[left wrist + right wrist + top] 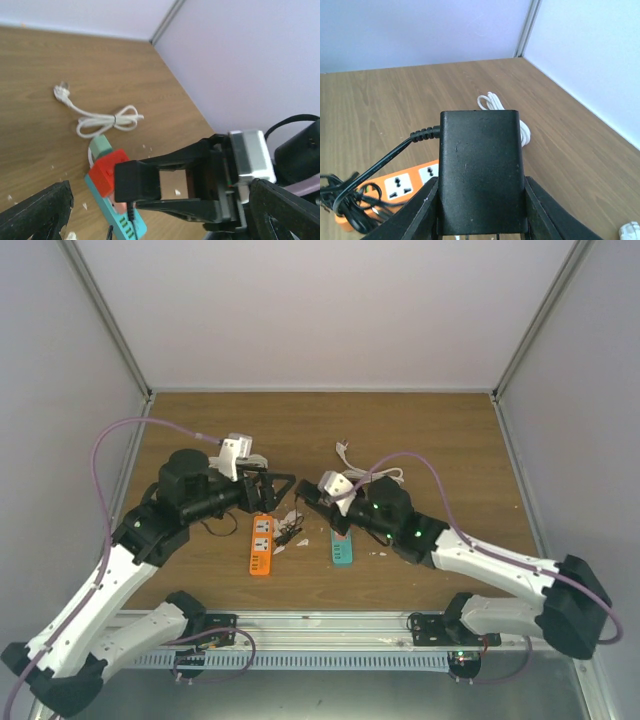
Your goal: Insert the plug
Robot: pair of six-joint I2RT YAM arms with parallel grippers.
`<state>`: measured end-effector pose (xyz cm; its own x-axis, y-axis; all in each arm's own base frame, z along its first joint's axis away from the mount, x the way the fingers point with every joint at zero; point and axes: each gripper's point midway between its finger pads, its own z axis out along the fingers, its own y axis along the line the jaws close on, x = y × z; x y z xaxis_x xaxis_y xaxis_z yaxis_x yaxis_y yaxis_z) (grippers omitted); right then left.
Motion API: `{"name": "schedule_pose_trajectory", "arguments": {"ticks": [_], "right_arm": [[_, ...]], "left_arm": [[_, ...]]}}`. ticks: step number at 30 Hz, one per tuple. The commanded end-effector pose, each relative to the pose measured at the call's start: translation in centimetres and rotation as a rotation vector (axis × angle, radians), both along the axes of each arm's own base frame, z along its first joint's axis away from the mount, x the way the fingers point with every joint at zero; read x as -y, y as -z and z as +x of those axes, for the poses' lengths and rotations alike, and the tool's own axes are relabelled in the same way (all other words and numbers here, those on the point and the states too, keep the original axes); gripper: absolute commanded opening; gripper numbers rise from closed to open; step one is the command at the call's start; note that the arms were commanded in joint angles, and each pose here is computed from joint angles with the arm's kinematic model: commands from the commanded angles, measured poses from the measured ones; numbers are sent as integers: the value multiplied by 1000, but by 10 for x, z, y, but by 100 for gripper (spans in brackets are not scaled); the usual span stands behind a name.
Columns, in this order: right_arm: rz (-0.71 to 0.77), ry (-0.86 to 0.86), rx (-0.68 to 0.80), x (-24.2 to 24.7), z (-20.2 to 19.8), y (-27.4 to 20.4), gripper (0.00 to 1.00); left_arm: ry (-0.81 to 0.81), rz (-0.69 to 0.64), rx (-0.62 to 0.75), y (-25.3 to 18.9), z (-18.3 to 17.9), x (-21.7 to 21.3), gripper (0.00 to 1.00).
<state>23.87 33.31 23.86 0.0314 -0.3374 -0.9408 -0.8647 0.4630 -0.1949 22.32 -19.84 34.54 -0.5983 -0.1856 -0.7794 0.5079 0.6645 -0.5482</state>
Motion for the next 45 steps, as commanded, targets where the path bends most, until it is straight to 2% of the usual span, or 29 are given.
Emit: {"name": "schedule_pose_trajectory", "arguments": {"ticks": [1,11,16,23,28,45], "right_arm": [[131,-1,30,11,-23,-15,1],[110,-73,26,10,-60,22,1],[131,-129,36,10,-75,23,0],[165,-155,65,21,-90,15,1],[171,-155,72,26,-93,12,0],[134,-151,54,11,-88,20,0]], "left_arm": [[140,11,-41,3,-13,16,99],[319,42,-172,25,-34,34,99],[315,108,-230,48,-33,32,99],[339,124,-321,74,-43,30,99],[410,77,-400,90,-56,39,93],[475,69,-523,109,-67,46,90]]}}
